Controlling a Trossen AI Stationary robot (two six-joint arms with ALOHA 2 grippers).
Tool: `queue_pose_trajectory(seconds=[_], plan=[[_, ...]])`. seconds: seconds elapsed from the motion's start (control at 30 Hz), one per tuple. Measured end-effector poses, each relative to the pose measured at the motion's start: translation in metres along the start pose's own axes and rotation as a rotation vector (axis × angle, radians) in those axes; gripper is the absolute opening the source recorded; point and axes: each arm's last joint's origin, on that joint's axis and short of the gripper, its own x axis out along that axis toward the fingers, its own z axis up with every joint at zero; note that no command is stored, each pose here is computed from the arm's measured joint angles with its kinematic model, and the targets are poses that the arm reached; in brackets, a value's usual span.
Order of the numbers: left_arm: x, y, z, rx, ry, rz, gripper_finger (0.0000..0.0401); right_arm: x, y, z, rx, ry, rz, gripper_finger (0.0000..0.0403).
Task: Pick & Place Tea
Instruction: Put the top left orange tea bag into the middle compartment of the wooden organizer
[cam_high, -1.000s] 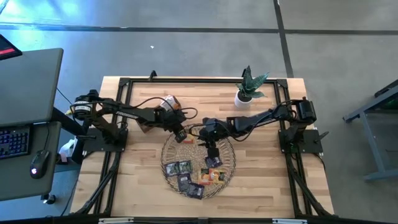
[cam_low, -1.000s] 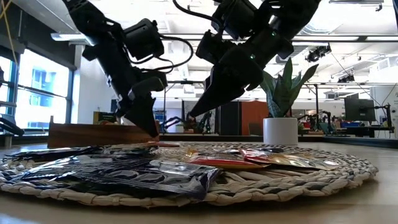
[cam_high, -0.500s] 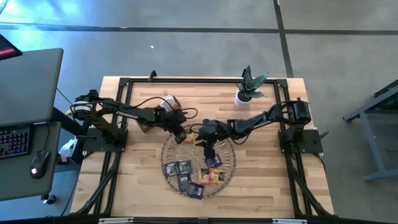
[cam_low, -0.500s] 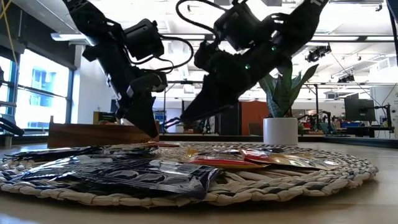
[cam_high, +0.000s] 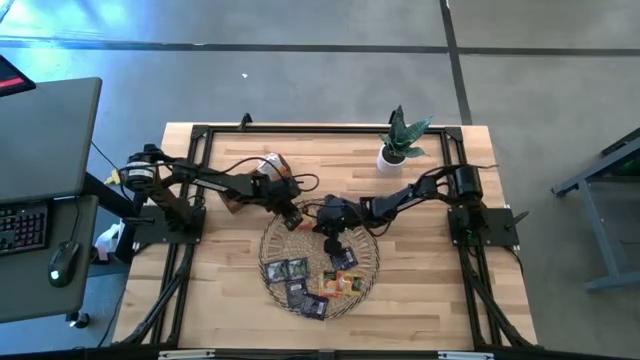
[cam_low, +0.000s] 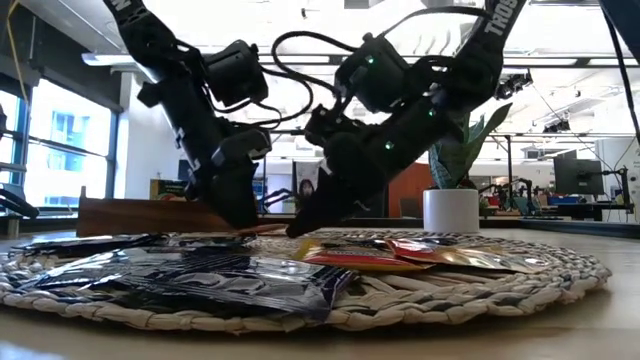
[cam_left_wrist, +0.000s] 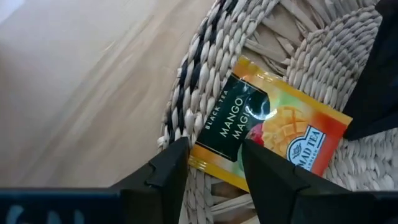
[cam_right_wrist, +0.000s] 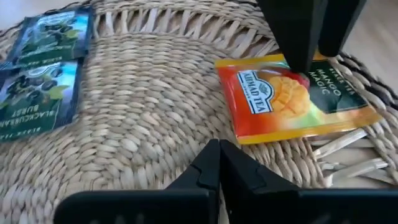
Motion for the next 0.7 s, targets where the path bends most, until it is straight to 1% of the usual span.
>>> queue_pose_trajectory(seconds=[0.07,0.13,0.23,0.4,0.5,0.7], plan=[[0.000,-0.001,0.001,-0.001,-0.009,-0.018,0.0153,0.002,-0.003,-0.001,0.024,0.004,-0.019,0.0006],[0.000,-0.001,0.002,-0.002,-0.017,-0.024,0.0153,0.002,-0.005,-0.001,0.028,0.012,-0.004,0.0003],[-0.005,-0.001,0.001,0.000,-0.017,-0.025,0.0153,0.001,-0.005,0.000,0.029,0.010,0.014,0.0003],[-0.016,-0.004,0.006,0.001,-0.060,-0.041,0.0153,0.000,-0.005,0.000,0.029,0.015,0.013,0.0002],[-0.019,-0.003,0.006,-0.001,-0.073,-0.014,0.0153,0.000,-0.004,-0.001,0.029,0.020,0.030,0.0002],[-0.018,0.000,0.001,-0.025,-0.028,0.020,0.0153,0.000,-0.002,0.001,0.026,0.001,0.105,0.0002]])
